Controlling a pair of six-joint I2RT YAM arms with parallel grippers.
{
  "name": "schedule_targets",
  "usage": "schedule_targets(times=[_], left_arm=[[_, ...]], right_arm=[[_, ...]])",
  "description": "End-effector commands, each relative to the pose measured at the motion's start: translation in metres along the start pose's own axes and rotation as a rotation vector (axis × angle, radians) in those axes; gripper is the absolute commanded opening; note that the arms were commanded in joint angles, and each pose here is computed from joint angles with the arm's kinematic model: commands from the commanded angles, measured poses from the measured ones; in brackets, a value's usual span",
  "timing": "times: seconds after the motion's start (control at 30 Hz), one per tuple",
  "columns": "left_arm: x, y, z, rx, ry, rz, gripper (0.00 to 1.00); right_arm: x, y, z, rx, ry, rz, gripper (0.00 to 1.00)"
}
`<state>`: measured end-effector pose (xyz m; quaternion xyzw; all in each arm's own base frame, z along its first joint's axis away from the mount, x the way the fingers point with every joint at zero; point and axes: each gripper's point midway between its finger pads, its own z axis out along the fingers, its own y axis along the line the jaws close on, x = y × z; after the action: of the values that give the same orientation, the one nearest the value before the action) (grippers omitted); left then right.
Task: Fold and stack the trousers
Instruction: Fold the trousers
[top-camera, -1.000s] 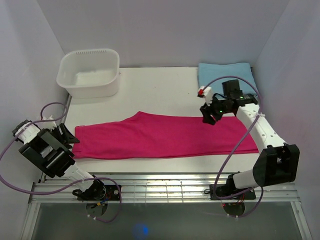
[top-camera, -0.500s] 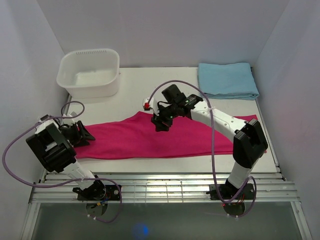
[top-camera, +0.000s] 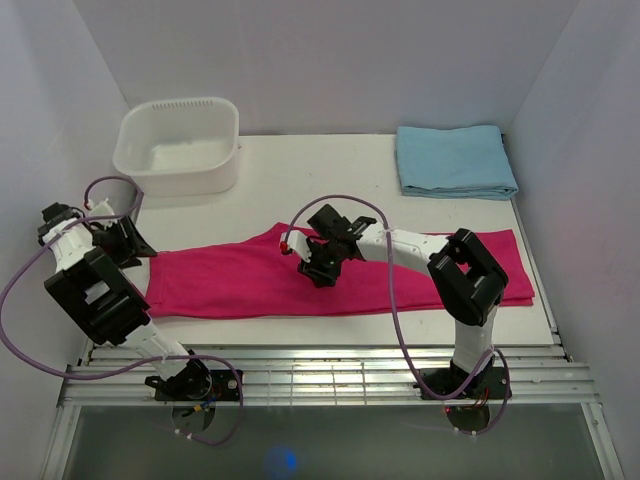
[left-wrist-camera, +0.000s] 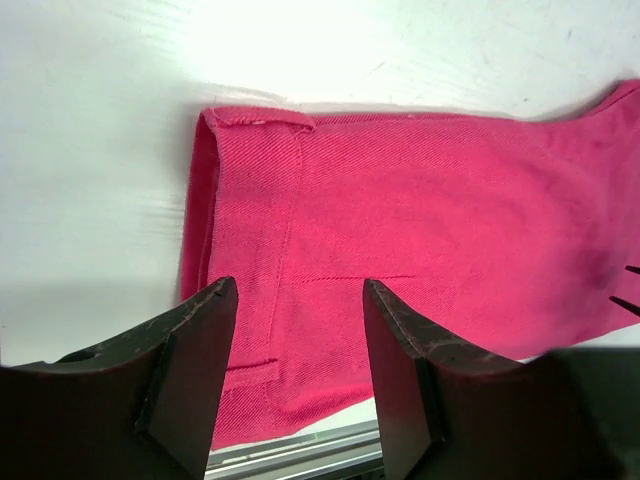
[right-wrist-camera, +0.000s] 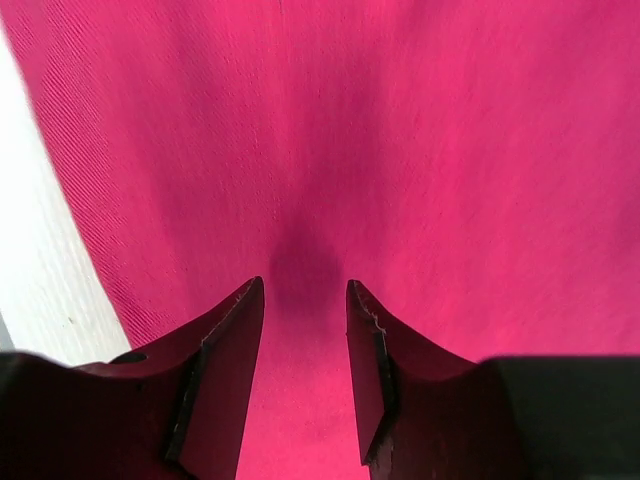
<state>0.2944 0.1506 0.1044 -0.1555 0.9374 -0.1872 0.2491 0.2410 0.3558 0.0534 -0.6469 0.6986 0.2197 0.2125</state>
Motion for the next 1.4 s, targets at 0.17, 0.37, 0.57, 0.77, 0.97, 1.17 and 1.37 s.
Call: schedule_targets(times=[0.17,0.37,0.57,0.77,0.97,1.17,1.37], left_arm=[[0.019,0.020,0.021,-0.041,0.042,-0.009,0.64],[0.028,0.030,0.042,-0.026,0.063,-0.010,0.64],[0.040,0.016,0.051,0.072,0.077,-0.012,0.58],[0.038,0.005,0.052,0.138,0.073,-0.033,0.36],[0.004,-0.006,0.032,0.142,-0.015,0.023,0.13],[-0.023,-0.010,0.022,0.125,-0.062,0.084,0.00],[-0.038,-0.003,0.028,0.071,-0.084,0.124,0.00]], right_arm=[[0.018,-0.008,0.000,0.064,0.053,0.029,0.45],[0.042,-0.009,0.008,0.054,0.135,0.043,0.44],[0.055,-0.010,0.018,0.035,0.190,0.053,0.44],[0.058,-0.014,0.020,0.038,0.204,0.049,0.42],[0.065,-0.012,0.022,0.030,0.218,0.045,0.38],[0.071,-0.012,0.022,0.026,0.228,0.045,0.36],[0.074,-0.010,0.020,0.022,0.234,0.044,0.36]])
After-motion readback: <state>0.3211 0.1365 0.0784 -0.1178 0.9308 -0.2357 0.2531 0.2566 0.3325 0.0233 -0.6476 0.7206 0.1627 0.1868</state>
